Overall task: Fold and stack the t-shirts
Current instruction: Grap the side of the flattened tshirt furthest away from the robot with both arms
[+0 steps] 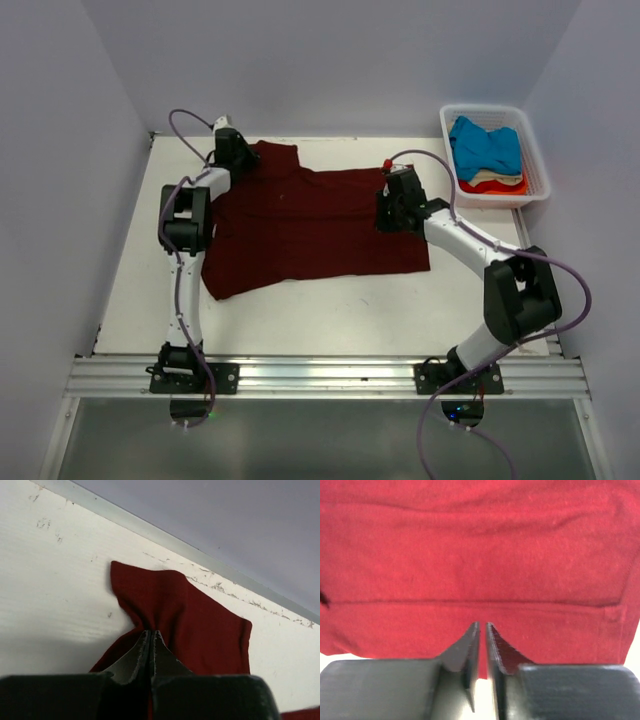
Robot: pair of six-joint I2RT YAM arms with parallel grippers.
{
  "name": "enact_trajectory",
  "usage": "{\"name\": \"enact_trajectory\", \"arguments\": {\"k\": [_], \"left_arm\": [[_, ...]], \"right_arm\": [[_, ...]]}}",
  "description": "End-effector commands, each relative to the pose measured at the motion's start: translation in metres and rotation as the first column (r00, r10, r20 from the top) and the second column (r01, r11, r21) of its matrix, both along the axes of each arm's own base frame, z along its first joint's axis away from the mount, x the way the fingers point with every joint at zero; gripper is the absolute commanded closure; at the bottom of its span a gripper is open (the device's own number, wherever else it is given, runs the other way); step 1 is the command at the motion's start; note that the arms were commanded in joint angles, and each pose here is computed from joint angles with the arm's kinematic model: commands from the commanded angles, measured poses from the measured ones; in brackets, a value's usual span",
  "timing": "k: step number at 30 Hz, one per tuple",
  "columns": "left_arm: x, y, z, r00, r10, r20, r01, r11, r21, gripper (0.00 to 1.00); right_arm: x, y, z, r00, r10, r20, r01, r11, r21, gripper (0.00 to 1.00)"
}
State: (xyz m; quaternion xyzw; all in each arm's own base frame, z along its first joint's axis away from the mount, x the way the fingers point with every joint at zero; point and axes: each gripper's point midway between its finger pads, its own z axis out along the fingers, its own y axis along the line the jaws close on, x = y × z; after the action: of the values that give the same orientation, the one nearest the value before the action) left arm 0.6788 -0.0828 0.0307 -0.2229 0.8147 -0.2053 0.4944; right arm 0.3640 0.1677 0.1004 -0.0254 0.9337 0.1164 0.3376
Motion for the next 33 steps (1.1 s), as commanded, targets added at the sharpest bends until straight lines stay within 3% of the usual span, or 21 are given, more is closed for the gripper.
{"name": "enact_trajectory", "arguments": {"k": [1, 6, 8, 9, 12, 20, 33], "left_arm": [[0.001, 0.013, 0.077, 0.989, 0.002, 0.145, -0.007, 1.000, 0.030, 1.00], [-0.008, 0.018, 0.095, 0.988, -0.009, 0.157, 0.005, 1.000, 0.026, 1.00], [-0.011, 0.019, 0.096, 0.988, -0.019, 0.153, 0.015, 0.999, 0.031, 1.00], [-0.011, 0.020, 0.100, 0.987, -0.020, 0.156, 0.015, 0.999, 0.033, 1.00], [-0.014, 0.020, 0.106, 0.987, -0.034, 0.155, 0.031, 0.999, 0.025, 1.00], [-0.027, 0.009, 0.125, 0.982, -0.094, 0.161, 0.095, 0.995, 0.005, 1.00], [-0.044, 0.001, 0.127, 0.980, -0.154, 0.129, 0.155, 0.988, 0.008, 1.00]], "right_arm": [[0.036, 0.009, 0.022, 0.997, -0.035, 0.072, 0.034, 0.999, 0.015, 0.83], [0.074, 0.004, 0.013, 0.994, -0.102, 0.041, 0.105, 0.992, -0.069, 0.56], [0.098, 0.001, 0.007, 0.989, -0.144, 0.036, 0.147, 0.986, -0.075, 0.53], [0.103, -0.002, 0.001, 0.987, -0.161, 0.014, 0.162, 0.983, -0.087, 0.45], [0.142, -0.021, -0.018, 0.967, -0.253, -0.034, 0.248, 0.963, -0.105, 0.37], [0.187, -0.059, -0.062, 0.930, -0.350, -0.111, 0.339, 0.935, -0.107, 0.37], [0.242, -0.085, -0.048, 0.940, -0.339, -0.040, 0.338, 0.940, -0.043, 0.36]]}}
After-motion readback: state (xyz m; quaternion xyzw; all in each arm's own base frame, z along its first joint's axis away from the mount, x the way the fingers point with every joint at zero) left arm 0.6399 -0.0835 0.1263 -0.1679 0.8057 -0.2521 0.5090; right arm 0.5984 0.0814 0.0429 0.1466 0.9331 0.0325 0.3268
